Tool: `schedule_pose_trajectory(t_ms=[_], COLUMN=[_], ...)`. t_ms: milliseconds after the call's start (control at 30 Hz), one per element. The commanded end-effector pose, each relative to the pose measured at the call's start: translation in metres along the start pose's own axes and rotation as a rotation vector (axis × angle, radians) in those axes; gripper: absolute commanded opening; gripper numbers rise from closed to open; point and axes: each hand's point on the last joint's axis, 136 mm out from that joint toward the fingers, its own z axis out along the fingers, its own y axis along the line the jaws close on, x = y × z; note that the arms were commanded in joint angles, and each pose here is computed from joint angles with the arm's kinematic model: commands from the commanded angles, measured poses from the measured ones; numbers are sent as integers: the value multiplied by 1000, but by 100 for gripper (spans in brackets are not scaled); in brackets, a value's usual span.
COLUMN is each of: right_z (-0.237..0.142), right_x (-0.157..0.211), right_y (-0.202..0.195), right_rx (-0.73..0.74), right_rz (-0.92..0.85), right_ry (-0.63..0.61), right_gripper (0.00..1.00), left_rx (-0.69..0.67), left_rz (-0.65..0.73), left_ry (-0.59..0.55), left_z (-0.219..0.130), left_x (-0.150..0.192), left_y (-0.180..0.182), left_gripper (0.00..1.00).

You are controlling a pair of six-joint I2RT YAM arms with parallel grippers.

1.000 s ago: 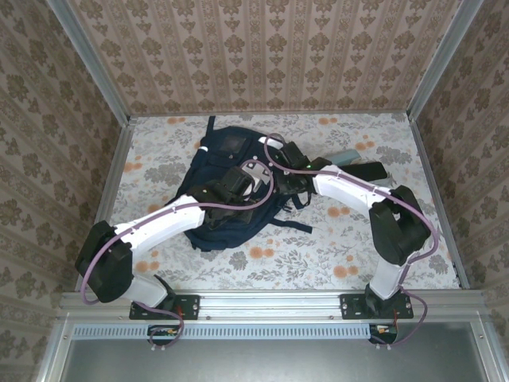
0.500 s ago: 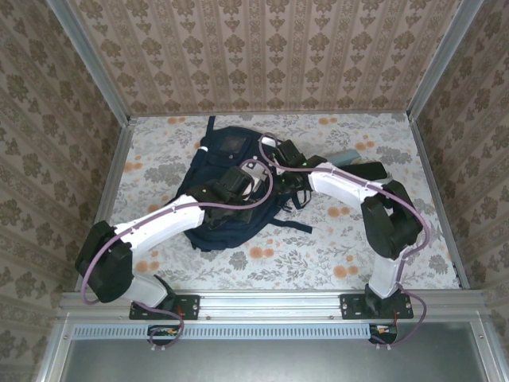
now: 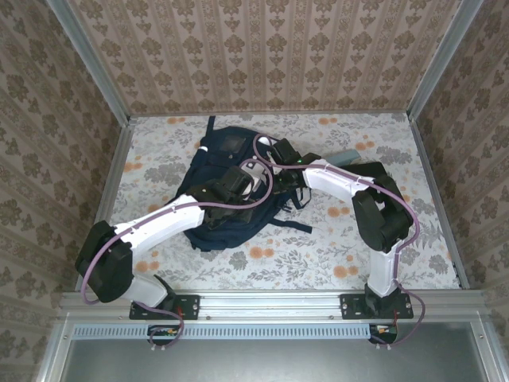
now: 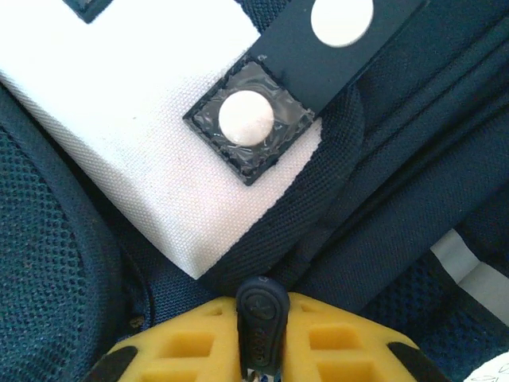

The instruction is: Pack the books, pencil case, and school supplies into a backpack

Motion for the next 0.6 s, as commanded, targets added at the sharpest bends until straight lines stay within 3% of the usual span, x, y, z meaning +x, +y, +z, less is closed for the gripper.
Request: schedule_pose_trajectory(t_ms=[0, 167, 567], right_z=[-14, -32, -67], right_x=[-8, 0, 31], right_y=[-6, 4, 64], right_rx=[26, -48, -428], right_rz=[13, 36, 111], right_ry=[-55, -87, -170], right_gripper=[14, 6, 3], left_rx=[21, 29, 103], left_rz=[-33, -55, -133], left_ry=[-47, -43, -77], left_z=[-7, -2, 12], left_x=[-14, -14, -33], left_y=[-3, -3, -16], left_gripper=[0, 0, 0])
